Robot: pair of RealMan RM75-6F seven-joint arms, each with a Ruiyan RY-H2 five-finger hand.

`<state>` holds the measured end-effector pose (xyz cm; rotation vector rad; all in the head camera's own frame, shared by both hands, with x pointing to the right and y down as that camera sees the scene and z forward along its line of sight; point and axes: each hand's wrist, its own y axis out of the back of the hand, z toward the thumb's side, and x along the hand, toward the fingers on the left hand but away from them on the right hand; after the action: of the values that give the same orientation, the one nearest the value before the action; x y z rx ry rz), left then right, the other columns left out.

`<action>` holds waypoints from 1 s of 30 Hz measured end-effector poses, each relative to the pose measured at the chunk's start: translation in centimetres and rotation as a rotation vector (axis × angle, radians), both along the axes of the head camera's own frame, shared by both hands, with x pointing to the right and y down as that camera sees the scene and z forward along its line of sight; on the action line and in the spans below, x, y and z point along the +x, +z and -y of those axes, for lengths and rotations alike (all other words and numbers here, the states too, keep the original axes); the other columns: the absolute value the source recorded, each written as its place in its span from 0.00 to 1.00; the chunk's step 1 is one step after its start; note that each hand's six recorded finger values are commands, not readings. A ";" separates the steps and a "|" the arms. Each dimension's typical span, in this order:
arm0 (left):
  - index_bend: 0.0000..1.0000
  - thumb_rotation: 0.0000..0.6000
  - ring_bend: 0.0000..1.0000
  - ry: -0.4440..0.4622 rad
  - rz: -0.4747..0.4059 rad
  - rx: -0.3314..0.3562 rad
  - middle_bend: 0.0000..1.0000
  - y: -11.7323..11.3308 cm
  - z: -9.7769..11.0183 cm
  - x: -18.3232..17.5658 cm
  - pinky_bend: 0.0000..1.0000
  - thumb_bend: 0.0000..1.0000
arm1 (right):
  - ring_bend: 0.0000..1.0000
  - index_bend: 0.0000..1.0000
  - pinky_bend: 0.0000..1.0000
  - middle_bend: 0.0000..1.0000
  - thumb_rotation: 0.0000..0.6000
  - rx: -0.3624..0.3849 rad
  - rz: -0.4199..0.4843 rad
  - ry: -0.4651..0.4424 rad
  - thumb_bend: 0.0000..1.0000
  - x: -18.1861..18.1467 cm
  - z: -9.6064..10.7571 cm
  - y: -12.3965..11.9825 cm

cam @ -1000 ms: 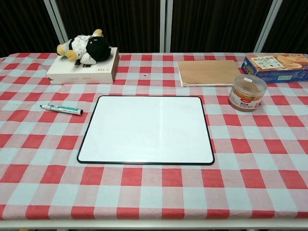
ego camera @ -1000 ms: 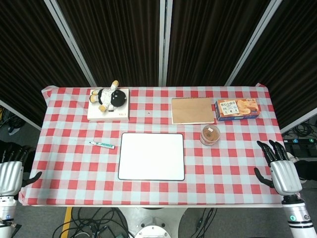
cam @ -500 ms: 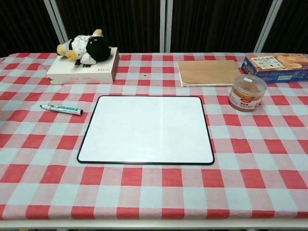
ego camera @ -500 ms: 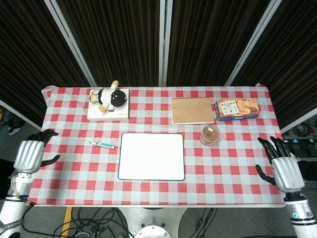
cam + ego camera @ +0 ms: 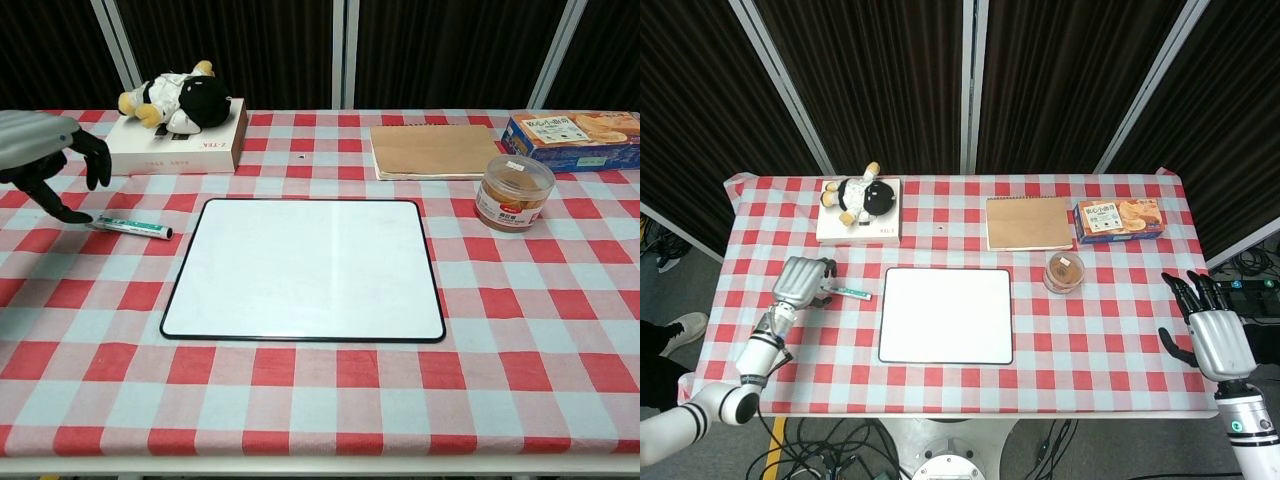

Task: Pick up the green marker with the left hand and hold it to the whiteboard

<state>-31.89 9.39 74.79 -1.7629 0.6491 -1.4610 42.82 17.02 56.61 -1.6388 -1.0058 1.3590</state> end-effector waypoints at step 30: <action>0.49 1.00 0.85 0.109 0.160 -0.044 0.50 3.2 -1.1 4.1 0.96 0.33 | 0.00 0.06 0.00 0.14 1.00 -0.024 0.003 0.038 0.27 1.4 -0.6 0.6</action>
<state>-27.78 10.45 77.94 -1.6669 0.4351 -1.5321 44.20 17.59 57.25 -1.6475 -1.0303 1.3994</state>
